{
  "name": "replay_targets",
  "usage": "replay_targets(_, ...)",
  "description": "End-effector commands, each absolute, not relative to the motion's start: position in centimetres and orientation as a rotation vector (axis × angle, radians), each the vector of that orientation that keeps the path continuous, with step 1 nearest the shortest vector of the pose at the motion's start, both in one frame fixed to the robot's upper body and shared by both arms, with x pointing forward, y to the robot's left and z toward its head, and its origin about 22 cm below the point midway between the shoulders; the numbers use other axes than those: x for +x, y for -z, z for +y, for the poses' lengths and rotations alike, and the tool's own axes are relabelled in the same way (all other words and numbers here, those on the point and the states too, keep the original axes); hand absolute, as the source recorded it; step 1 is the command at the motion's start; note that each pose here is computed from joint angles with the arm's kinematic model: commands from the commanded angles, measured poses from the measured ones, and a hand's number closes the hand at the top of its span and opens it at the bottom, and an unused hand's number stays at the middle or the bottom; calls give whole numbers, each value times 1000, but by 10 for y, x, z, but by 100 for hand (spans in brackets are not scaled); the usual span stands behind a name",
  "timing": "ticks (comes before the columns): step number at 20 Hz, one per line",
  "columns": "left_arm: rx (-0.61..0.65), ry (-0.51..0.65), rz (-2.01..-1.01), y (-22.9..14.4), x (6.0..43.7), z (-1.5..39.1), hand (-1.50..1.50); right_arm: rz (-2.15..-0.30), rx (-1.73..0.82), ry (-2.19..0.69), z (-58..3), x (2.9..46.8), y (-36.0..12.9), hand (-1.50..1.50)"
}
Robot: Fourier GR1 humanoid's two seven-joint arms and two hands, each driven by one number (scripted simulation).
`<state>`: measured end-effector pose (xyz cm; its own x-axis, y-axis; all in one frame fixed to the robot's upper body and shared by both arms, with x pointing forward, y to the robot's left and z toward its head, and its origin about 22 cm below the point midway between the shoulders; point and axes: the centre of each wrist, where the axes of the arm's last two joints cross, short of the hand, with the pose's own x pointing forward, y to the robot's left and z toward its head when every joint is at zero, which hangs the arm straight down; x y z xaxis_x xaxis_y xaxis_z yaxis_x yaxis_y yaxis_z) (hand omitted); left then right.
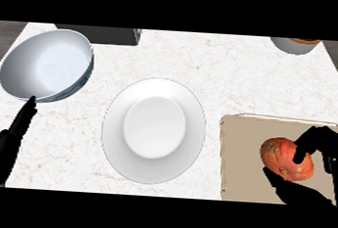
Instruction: Pick the squash from the tray and place it in the plate
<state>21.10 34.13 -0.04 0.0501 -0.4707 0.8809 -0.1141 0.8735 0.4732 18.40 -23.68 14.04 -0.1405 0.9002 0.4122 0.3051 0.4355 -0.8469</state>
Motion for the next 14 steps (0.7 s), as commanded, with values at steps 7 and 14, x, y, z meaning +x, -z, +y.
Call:
replay_targets(7,462,303,-1511,12,217,329,0,-1814,-868,-768,-139,192,-185,150)
replay_targets(14,466,307,-1502,-15,220,336,0,-1703,-784,-774,-79,243,-163,150)
